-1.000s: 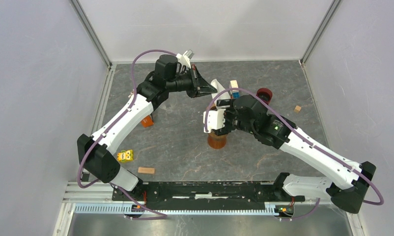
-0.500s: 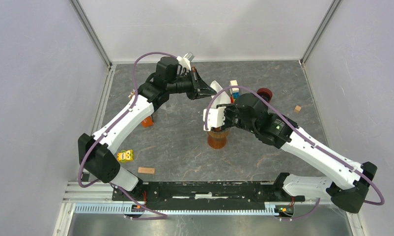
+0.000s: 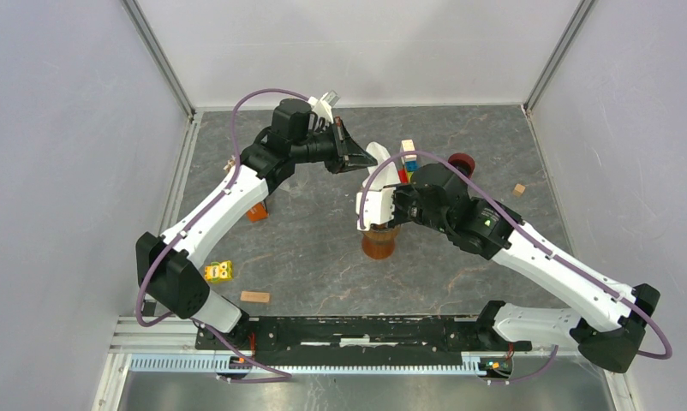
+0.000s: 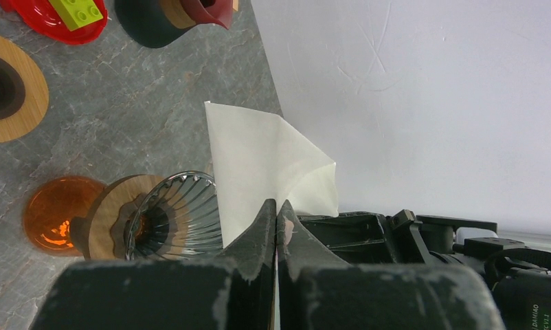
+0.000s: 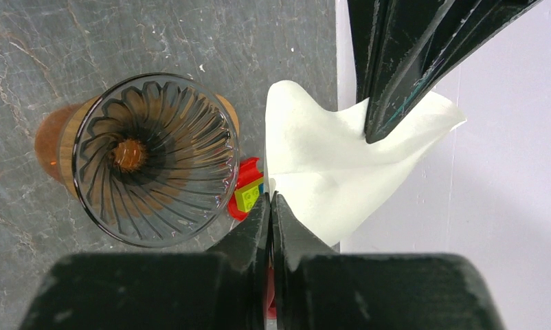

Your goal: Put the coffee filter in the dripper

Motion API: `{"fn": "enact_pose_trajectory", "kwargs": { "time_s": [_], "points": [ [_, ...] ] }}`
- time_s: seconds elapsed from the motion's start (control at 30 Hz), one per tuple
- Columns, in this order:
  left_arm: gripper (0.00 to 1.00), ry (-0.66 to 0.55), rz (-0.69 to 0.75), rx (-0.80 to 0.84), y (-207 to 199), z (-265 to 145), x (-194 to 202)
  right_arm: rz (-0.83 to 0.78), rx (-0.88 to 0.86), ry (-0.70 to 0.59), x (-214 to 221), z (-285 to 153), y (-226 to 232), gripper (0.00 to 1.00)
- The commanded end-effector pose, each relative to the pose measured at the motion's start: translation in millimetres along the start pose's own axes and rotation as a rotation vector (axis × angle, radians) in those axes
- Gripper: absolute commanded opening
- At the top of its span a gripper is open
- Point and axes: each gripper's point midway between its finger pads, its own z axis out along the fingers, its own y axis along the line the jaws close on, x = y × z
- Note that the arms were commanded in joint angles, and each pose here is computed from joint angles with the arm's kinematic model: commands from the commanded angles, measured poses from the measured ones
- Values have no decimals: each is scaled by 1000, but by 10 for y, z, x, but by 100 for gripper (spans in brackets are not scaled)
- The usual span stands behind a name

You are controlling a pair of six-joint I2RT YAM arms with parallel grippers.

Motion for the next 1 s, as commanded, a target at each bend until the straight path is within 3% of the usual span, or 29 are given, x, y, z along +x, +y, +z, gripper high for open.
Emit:
{"fn": "enact_pose_trajectory", "kwargs": {
  "time_s": [0.0, 0.27, 0.8, 0.97],
  "points": [
    [2, -47, 135, 32, -166, -134, -103, -6, 4, -58, -119, -97, -40, 0],
    [9, -63, 256, 22, -167, -228, -98, 28, -41, -112, -202, -108, 34, 0],
    [38, -80, 481, 16, -240, -418, -96, 164, -204, -273, -397, -254, 256, 0],
    [39, -78, 515, 16, -236, -422, -100, 174, -218, -268, -338, -254, 337, 0]
  ]
}}
